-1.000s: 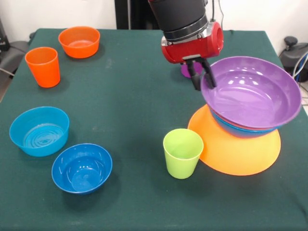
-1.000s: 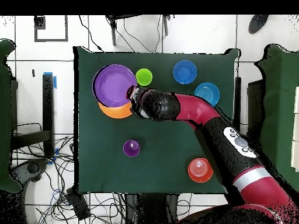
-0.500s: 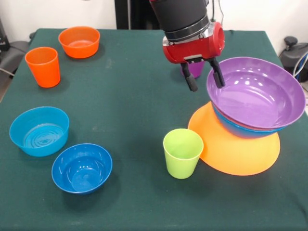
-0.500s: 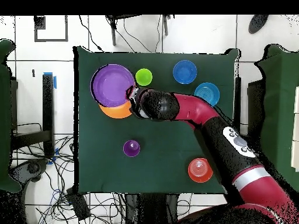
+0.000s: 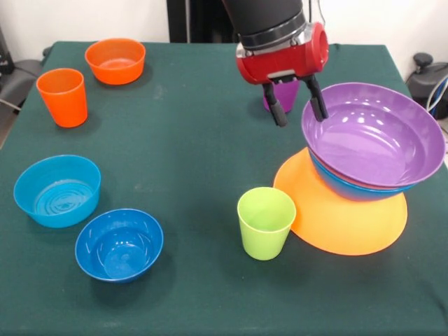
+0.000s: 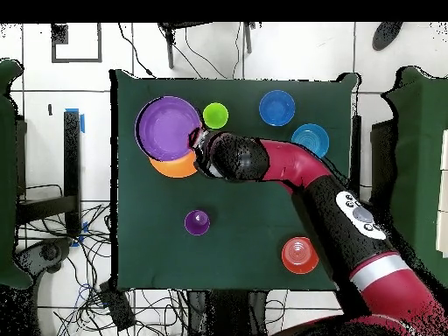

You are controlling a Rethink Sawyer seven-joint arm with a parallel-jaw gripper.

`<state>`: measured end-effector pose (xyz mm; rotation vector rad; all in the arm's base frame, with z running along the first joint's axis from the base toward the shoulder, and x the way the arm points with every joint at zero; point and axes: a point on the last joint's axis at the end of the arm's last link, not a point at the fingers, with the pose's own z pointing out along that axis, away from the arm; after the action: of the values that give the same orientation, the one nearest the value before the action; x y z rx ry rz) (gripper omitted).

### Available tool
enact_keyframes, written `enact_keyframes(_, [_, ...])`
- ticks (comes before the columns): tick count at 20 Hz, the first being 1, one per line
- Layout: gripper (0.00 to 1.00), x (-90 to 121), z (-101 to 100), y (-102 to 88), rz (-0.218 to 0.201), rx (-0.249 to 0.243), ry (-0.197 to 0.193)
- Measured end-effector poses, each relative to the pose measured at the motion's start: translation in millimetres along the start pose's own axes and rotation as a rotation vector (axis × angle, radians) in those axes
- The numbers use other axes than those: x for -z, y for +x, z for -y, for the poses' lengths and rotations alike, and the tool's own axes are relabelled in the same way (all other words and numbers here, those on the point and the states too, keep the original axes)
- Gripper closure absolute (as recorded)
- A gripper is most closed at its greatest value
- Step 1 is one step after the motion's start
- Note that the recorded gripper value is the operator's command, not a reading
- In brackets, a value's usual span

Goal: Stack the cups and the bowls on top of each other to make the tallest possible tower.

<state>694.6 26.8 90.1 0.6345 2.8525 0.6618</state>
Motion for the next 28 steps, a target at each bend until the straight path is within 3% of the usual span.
enact_keyframes(18, [0.0,51.7,-18.4,-24.3,0.084,0.013,0.017])
enact_keyframes(28, [0.0,78.7,0.0,-27.0,0.035,0.005,0.08])
